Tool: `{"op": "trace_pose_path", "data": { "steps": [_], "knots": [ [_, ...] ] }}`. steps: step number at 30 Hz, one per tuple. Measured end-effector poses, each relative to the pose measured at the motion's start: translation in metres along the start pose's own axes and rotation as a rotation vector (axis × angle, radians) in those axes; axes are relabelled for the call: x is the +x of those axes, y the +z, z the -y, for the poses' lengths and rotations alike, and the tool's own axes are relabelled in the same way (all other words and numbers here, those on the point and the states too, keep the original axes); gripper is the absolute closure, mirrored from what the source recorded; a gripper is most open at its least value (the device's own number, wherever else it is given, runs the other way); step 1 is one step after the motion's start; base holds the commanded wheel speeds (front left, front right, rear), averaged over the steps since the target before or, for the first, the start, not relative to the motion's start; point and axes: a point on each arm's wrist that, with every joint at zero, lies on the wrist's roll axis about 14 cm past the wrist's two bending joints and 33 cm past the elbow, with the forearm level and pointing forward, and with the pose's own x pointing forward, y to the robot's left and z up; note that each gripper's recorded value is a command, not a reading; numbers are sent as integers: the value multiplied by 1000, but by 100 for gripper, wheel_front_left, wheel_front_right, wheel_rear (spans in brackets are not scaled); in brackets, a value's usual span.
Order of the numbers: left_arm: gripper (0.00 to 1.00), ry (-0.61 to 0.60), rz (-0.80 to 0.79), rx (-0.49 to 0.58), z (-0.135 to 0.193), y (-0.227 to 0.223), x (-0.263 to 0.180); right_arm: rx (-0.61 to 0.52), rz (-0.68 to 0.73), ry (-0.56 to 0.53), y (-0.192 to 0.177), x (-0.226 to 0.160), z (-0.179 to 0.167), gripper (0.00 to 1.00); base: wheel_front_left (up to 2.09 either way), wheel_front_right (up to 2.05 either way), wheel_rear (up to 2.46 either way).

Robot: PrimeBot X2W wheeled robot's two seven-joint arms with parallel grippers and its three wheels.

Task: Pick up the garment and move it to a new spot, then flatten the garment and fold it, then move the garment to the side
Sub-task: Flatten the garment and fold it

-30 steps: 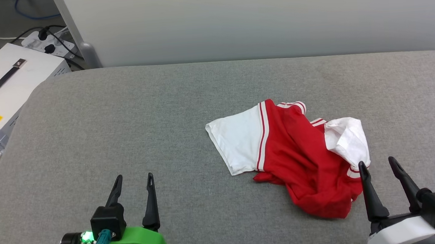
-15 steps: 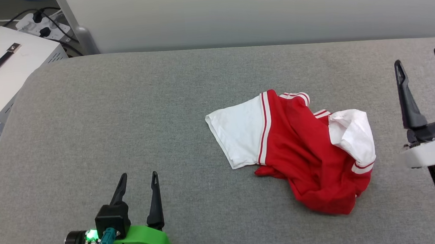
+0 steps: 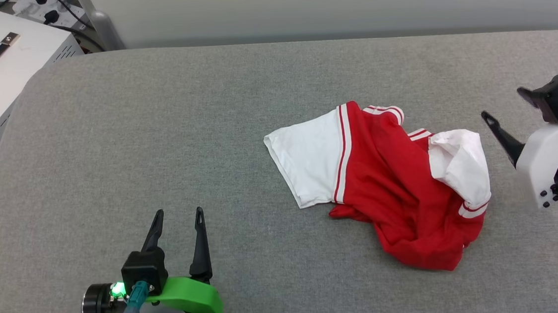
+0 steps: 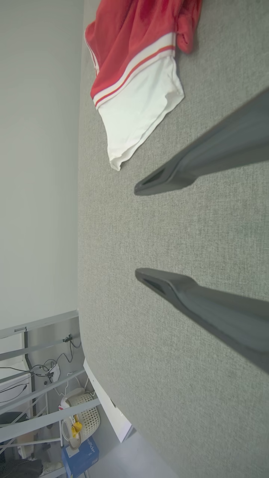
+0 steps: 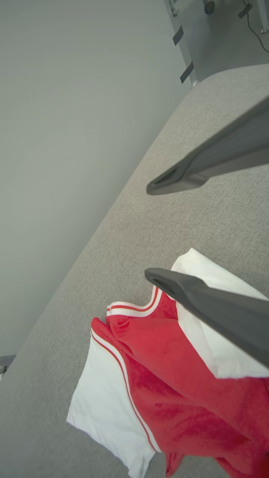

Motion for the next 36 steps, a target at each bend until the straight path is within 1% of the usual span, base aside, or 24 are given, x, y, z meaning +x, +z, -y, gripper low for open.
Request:
{"op": "trace_pose_path", "data": {
  "steps": [2, 4, 5, 7, 8, 9, 15, 18, 21, 22, 23, 28, 31, 33, 35, 36],
  "knots": [
    [0, -2, -5, -2, 1, -2, 3, 13, -119, 50, -20, 2, -8, 0, 0, 0, 0],
    [0, -3, -13, -2, 1, -5, 5, 57, -245, 117, -42, 3, -19, 0, 0, 0, 0],
    [0, -3, -16, -3, 1, -6, 7, 45, -296, 136, -52, 3, -23, 0, 0, 0, 0],
    [0, -5, -20, -4, 1, -7, 10, 49, -370, 169, -67, 4, -29, 0, 0, 0, 0],
    [0, -6, -22, -3, 1, -8, 12, 94, -404, 204, -74, 5, -37, 0, 0, 0, 0],
    [0, -6, -24, -3, 1, -9, 14, 113, -438, 229, -82, 6, -44, 0, 0, 0, 0],
    [0, 4, -46, -15, -2, -17, 21, 102, -641, 291, -145, 5, -65, 0, 0, 0, 0],
    [0, 10, -57, -14, -3, -21, 23, 97, -685, 305, -163, 6, -70, 0, 0, 0, 0],
    [0, 24, -63, -11, -7, -23, 22, 95, -645, 309, -164, 12, -72, 0, 0, 0, 0],
    [0, 28, -64, -11, -8, -23, 22, 96, -621, 309, -162, 13, -73, 71, 0, 0, 0],
    [0, 30, -63, -10, -8, -23, 22, 98, -599, 308, -160, 14, -74, 100, 0, 0, 0],
    [0, 26, -49, -12, -5, -18, 22, 125, -454, 296, -139, 16, -77, 100, 0, 0, 0],
    [0, 11, -45, -16, 1, -17, 19, 172, -358, 242, -122, 12, -63, 100, 0, 0, 0],
    [0, 1, -40, -18, 5, -15, 19, 226, -284, 192, -108, 9, -48, 100, 0, 0, 0],
    [0, -13, -34, -21, 10, -13, 19, 339, -207, 138, -93, 4, -33, 100, 0, 0, 0],
    [0, -18, -30, -21, 12, -12, 19, 356, -181, 113, -90, 1, -26, 100, 0, 0, 0]
  ]
}}
